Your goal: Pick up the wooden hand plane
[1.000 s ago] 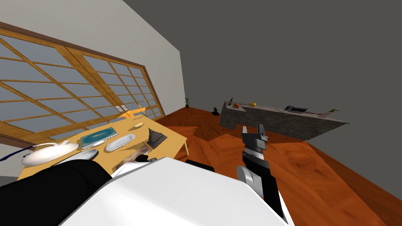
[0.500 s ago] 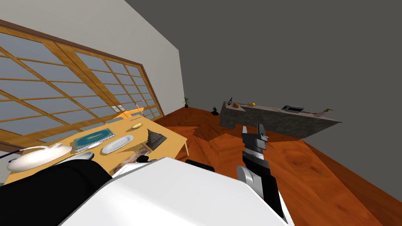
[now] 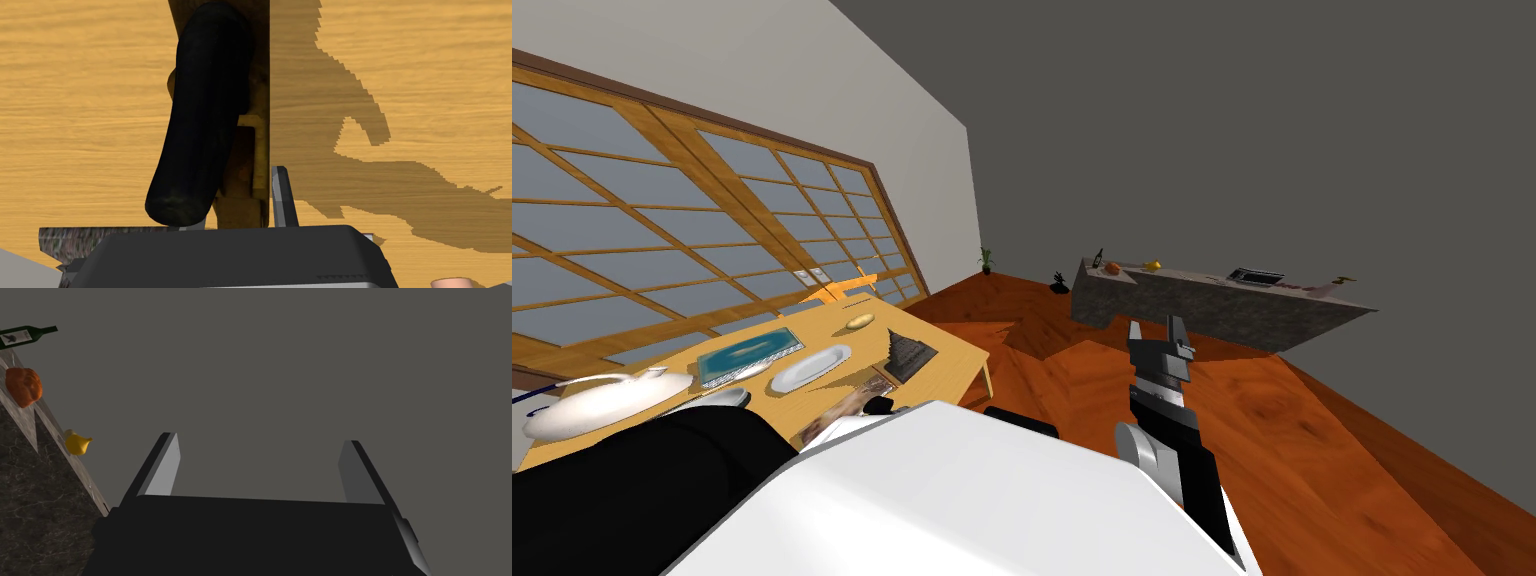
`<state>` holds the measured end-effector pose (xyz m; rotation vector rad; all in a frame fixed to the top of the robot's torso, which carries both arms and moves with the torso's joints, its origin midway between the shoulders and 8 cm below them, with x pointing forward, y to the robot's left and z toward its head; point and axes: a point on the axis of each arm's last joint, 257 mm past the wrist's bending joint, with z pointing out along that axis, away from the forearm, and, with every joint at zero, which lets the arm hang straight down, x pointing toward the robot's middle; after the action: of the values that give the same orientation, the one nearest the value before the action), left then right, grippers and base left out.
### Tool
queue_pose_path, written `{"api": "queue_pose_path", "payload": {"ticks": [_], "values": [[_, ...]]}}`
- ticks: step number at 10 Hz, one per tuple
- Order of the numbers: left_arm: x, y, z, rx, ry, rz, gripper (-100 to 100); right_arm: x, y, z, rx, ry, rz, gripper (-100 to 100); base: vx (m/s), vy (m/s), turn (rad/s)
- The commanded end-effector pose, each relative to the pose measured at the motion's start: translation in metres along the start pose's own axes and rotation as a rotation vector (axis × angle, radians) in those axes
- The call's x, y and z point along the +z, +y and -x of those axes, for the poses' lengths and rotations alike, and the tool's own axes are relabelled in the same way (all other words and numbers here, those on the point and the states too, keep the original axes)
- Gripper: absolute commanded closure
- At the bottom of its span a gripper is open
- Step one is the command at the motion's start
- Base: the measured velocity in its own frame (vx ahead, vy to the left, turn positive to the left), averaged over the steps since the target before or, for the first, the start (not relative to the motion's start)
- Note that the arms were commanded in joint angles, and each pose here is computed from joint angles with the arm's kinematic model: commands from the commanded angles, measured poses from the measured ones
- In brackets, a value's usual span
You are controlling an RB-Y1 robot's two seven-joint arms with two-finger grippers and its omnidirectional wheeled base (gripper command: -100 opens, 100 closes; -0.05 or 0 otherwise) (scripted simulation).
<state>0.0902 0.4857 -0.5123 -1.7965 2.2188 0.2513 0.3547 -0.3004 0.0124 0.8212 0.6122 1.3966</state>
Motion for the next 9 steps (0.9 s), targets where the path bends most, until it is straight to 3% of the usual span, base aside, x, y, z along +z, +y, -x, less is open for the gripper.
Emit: {"api": "queue_pose_path", "payload": {"ticks": [1, 3, 4, 5, 7, 8, 9], "values": [[0.0, 0.0, 0.0, 0.0, 0.0, 0.0, 100, 0.0, 0.0, 0.0, 0.0, 0.0, 0.0, 0, 0.0, 0.0, 0.0], [0.0, 0.0, 0.0, 0.0, 0.0, -0.001, 100, 0.0, 0.0, 0.0, 0.0, 0.0, 0.0, 0, 0.0, 0.0, 0.0], [0.0, 0.0, 0.0, 0.0, 0.0, -0.001, 0, 0.0, 0.0, 0.0, 0.0, 0.0, 0.0, 0, 0.0, 0.0, 0.0], [-0.007, -0.001, 0.002, 0.003, 0.0, -0.003, 100, 0.0, 0.0, 0.0, 0.0, 0.0, 0.0, 0, 0.005, -0.012, 0.028], [-0.016, -0.001, 0.005, 0.008, 0.0, -0.003, 100, 0.0, 0.0, 0.0, 0.0, 0.0, 0.0, 0, 0.012, -0.023, 0.034], [-0.013, -0.001, 0.004, 0.007, -0.001, -0.004, 100, 0.0, 0.0, 0.0, 0.0, 0.0, 0.0, 0, 0.007, -0.013, 0.006], [-0.014, -0.001, 0.004, 0.007, 0.0, -0.003, 0, 0.0, 0.0, 0.0, 0.0, 0.0, 0.0, 0, 0.0, 0.0, 0.0]]}}
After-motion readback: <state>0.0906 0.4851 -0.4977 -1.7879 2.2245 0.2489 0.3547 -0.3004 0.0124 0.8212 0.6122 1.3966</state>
